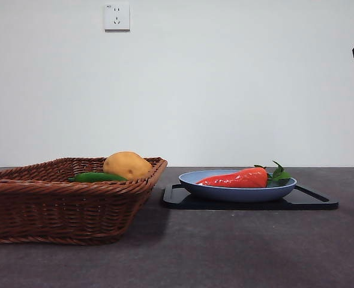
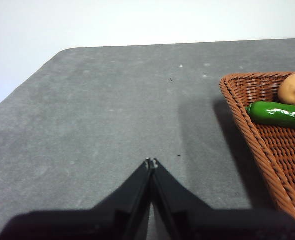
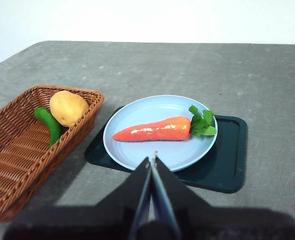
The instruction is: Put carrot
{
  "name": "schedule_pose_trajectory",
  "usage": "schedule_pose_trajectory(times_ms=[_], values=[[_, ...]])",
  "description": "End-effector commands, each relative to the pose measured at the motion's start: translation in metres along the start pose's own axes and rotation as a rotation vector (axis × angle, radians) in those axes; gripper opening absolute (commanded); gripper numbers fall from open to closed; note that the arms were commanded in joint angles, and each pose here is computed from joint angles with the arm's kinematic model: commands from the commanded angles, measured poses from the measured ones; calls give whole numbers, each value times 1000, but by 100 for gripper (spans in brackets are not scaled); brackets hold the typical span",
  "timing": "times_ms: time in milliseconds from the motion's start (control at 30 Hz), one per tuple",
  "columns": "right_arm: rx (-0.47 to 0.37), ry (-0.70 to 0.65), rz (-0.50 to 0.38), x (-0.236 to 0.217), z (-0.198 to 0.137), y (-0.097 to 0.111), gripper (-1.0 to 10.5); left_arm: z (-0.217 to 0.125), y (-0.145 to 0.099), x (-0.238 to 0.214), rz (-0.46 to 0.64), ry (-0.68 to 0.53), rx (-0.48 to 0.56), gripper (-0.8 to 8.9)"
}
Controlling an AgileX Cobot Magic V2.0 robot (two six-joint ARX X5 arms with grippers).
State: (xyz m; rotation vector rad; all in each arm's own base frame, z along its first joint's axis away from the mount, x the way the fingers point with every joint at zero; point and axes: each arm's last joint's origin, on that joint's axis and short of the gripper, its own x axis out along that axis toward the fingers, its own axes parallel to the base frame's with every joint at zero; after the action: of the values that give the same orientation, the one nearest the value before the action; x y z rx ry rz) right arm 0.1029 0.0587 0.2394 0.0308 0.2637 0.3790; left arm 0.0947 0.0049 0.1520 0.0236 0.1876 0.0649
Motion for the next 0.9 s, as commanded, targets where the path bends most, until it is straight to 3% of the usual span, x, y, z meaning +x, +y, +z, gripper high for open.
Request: schedule_pose_trajectory(times_ms=[33, 500, 567, 700, 900], values=[[8, -17, 5, -1, 4, 1, 6, -1, 0, 1, 2, -7, -7, 8], [8, -16, 5, -1, 3, 1, 6, -1, 0, 1, 2, -7, -7, 8], [-33, -26, 0, -3, 3, 0, 6, -1, 0, 1, 2, -7, -7, 8], [-114, -93, -67, -15, -2, -10, 6, -1, 0, 1, 2, -7, -7, 8], [-76, -163, -98, -16, -34, -30, 6, -1, 0, 1, 2, -7, -7, 8]])
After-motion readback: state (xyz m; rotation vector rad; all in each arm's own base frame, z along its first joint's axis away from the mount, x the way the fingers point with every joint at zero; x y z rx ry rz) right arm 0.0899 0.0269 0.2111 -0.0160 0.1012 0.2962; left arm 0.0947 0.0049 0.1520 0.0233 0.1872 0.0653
